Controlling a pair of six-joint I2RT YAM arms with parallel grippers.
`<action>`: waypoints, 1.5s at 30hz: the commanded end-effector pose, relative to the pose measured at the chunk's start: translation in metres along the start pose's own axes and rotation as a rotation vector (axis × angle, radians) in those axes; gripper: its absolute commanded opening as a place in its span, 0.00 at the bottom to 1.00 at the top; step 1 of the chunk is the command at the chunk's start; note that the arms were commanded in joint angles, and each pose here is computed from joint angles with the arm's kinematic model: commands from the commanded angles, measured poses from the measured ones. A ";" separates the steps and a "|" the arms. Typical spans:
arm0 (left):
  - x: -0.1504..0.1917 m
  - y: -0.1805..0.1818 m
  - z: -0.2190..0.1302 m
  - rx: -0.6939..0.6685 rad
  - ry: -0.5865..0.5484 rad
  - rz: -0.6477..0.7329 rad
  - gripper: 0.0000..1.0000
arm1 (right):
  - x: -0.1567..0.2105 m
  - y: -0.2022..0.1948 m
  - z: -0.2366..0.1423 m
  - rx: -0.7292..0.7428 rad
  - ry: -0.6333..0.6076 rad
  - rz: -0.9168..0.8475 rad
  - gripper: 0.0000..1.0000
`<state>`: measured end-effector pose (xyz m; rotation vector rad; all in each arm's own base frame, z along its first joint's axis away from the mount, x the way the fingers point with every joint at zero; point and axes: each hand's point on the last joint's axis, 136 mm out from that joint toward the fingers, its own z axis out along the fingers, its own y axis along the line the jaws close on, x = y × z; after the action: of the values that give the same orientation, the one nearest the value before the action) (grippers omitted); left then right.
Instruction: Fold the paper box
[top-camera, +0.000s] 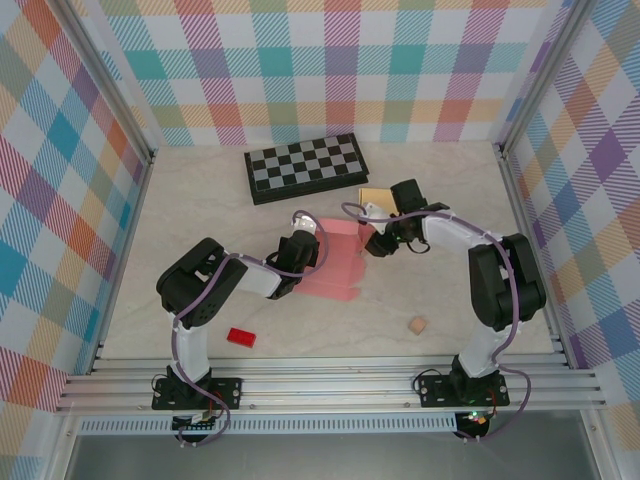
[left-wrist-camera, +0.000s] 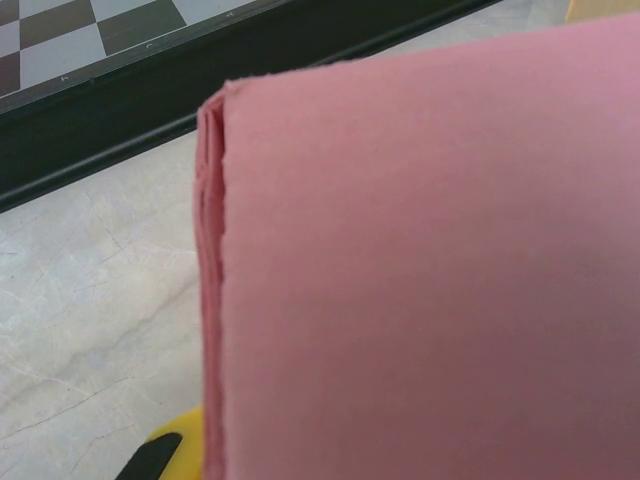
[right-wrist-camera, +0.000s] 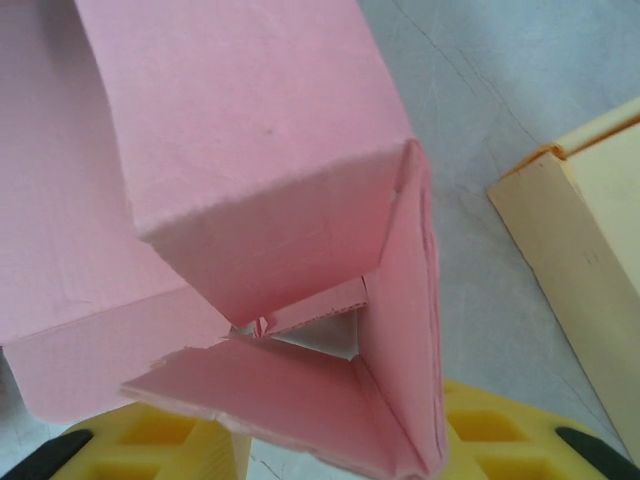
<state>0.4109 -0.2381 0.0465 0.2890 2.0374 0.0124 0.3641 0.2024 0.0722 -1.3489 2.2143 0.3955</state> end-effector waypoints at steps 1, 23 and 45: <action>0.056 -0.008 -0.001 0.043 0.192 0.094 0.00 | -0.015 0.019 0.006 -0.084 -0.042 -0.013 0.40; 0.052 -0.009 0.000 0.037 0.203 0.060 0.00 | -0.037 0.015 0.010 -0.017 -0.088 0.086 0.34; 0.048 -0.009 0.000 0.028 0.218 0.051 0.00 | -0.040 -0.002 0.009 0.086 -0.112 0.209 0.36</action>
<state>0.4144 -0.2404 0.0469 0.2561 2.0797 0.0112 0.3757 0.2286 0.0823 -1.1023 2.2757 0.4210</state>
